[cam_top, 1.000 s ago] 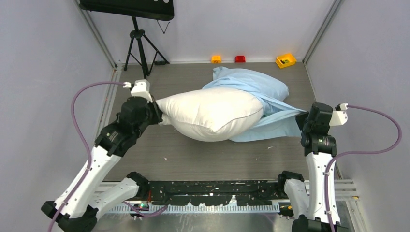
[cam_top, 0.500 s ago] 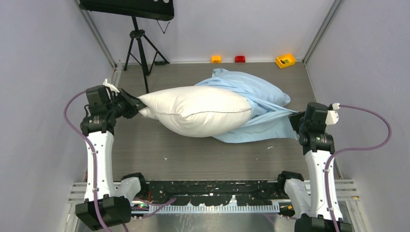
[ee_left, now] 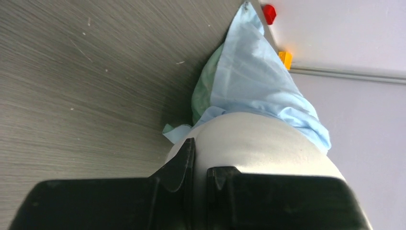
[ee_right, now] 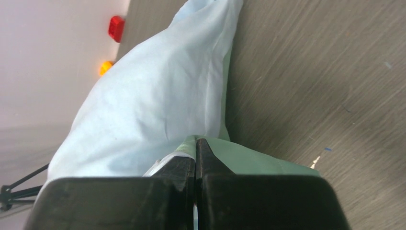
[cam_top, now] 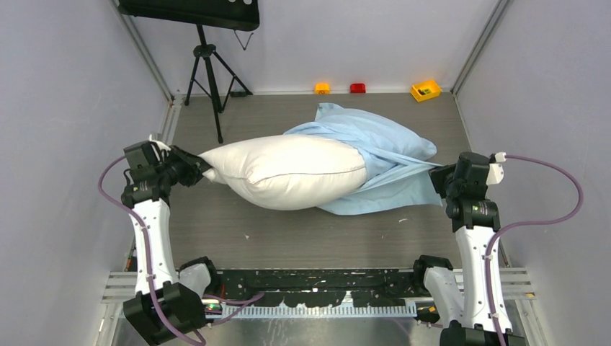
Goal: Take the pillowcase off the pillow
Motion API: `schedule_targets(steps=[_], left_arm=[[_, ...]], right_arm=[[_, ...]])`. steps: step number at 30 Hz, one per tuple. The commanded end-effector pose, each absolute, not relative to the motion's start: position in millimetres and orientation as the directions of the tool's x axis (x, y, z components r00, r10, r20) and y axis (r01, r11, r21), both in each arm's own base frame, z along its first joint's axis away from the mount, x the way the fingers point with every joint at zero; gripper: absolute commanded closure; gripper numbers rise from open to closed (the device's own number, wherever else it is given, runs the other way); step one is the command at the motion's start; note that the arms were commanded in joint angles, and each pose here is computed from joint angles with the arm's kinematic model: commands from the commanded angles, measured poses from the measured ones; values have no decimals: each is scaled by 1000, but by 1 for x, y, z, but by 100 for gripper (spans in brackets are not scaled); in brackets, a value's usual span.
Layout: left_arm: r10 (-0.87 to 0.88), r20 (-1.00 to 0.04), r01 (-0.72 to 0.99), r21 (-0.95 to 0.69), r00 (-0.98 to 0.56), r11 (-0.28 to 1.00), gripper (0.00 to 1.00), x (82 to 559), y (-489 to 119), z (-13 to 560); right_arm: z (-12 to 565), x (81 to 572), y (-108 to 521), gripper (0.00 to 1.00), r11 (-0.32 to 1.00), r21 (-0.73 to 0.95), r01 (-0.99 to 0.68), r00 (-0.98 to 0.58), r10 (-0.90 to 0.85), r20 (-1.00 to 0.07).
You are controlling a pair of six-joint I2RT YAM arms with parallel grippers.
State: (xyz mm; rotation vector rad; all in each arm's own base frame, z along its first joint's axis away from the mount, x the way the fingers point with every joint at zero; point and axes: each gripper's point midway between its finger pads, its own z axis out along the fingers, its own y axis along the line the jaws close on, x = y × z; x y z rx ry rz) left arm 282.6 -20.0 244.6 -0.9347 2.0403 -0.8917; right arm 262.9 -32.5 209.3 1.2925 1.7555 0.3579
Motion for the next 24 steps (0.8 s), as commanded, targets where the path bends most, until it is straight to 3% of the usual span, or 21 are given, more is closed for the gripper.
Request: schedule_targets(steps=[1, 4, 6, 7, 9, 10, 13, 15, 21, 24], left_arm=[[-777, -609, -371, -693, -156, 618, 99, 329, 65, 269], [-739, -627, -378, -640, -246, 669, 92, 334, 52, 252], [-711, -637, -367, -611, -298, 702, 81, 338, 41, 245], [-691, -646, -363, -589, -325, 722, 71, 339, 36, 242], [-646, -665, -360, -538, -375, 762, 40, 340, 27, 239], [-623, -673, -352, -515, -398, 781, 30, 339, 23, 239], [-590, -696, -346, -480, -410, 806, 12, 332, 16, 249], [-572, -725, -343, -463, -384, 817, 7, 325, 17, 264], [-499, -748, -130, -497, -437, 858, 7, 295, -38, 304], [-414, -739, -12, -482, -531, 876, 8, 272, -80, 303]], right_arm=[[278, 272, -99, 100, 364, 743, 562, 294, 752, -590], [292, 294, -65, 100, 463, 793, 396, 180, 808, -562], [293, 302, -41, 100, 481, 824, 300, 87, 846, -526], [287, 303, -31, 100, 475, 836, 276, 45, 862, -505], [269, 302, -20, 100, 448, 851, 275, -9, 886, -463], [257, 300, -18, 98, 438, 851, 290, -26, 892, -451], [223, 289, -18, 84, 437, 827, 354, -50, 892, -450], [210, 281, -15, 76, 458, 810, 366, -79, 883, -464], [197, 274, -1, 69, 510, 800, 317, -156, 860, -486], [193, 275, 5, 46, 528, 793, 304, -203, 849, -488]])
